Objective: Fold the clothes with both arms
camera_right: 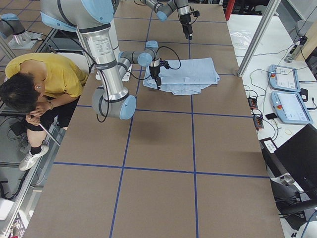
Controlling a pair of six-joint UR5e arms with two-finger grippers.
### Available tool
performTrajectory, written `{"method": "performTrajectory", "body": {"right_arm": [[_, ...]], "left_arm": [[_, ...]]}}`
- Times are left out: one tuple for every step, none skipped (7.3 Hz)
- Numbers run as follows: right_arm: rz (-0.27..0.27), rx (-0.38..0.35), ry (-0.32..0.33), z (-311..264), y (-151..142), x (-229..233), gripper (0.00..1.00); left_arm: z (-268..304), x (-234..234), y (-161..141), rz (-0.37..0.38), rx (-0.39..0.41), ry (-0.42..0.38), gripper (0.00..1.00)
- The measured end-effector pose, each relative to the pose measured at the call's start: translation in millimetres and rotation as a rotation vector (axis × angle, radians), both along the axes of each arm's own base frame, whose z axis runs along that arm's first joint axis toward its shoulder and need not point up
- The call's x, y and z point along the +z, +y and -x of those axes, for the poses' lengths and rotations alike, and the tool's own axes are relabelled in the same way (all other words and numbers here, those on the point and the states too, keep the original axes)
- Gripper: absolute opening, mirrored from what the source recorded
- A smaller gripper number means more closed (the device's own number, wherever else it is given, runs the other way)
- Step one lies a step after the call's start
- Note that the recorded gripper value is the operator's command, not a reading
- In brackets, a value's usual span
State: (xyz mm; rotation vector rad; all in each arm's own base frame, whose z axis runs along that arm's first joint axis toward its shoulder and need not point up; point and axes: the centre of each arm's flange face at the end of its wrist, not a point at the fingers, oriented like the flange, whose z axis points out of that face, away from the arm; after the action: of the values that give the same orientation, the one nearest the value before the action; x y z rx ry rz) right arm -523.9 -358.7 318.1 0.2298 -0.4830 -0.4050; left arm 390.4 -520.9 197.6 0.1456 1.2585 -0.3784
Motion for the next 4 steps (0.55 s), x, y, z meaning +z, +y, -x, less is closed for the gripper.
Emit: {"method": "performTrajectory", "body": {"right_arm": [[0.006,0.0,0.02,-20.3,-6.3,17.9,1.0],[0.017,0.007,0.036,-47.2,-0.2,39.0,1.0],[0.034,0.02,0.038,-72.0,10.6,51.4,1.0],[0.068,0.07,0.018,-82.1,17.9,49.8,1.0]], "left_arm": [[3.9,-6.9,4.4,0.003,0.001,-0.003,1.0],[7.0,-12.2,7.5,0.005,0.001,-0.004,1.0],[8.6,-14.1,9.1,0.006,0.001,-0.006,1.0],[8.8,-14.1,10.2,0.008,0.001,-0.008,1.0]]}}
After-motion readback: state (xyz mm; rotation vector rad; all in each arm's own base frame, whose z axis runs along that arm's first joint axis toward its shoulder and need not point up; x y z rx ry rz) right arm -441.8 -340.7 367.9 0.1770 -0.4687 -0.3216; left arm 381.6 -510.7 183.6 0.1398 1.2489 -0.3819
